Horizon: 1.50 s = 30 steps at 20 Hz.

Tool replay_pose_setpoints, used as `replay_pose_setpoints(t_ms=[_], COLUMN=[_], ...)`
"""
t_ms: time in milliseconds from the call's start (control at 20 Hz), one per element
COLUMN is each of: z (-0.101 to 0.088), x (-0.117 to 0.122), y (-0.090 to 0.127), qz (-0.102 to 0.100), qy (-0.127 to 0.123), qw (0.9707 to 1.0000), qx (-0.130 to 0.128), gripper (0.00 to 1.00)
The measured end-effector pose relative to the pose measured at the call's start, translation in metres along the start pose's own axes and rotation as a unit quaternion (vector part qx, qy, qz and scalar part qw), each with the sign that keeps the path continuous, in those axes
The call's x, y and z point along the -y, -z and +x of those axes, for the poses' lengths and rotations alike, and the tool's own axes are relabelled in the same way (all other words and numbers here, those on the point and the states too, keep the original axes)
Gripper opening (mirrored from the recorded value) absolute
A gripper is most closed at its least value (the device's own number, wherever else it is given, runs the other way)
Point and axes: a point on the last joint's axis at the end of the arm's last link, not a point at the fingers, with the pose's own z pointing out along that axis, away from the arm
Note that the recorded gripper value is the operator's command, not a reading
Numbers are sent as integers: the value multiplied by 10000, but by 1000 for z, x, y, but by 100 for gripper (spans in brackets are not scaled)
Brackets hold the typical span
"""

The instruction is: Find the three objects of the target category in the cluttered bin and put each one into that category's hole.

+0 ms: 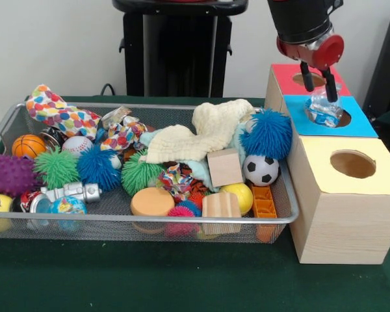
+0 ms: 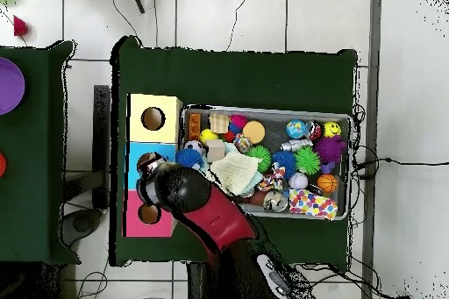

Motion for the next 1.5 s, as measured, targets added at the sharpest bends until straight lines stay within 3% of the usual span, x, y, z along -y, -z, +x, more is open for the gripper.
replay_pose_setpoints(t_ms=[350,650,700,1100,1500], z=[-20,-18,-17,-16,-15], x=[5,9,9,8,9], y=[-9,-13,-13,-10,-5], qz=[-60,36,48,89,175], qy=[-177,-140,-122,-63,-128], qw=[9995,9991,9990,9984,9992], qx=[266,395,434,547,343], gripper=[100,100,0,0,0])
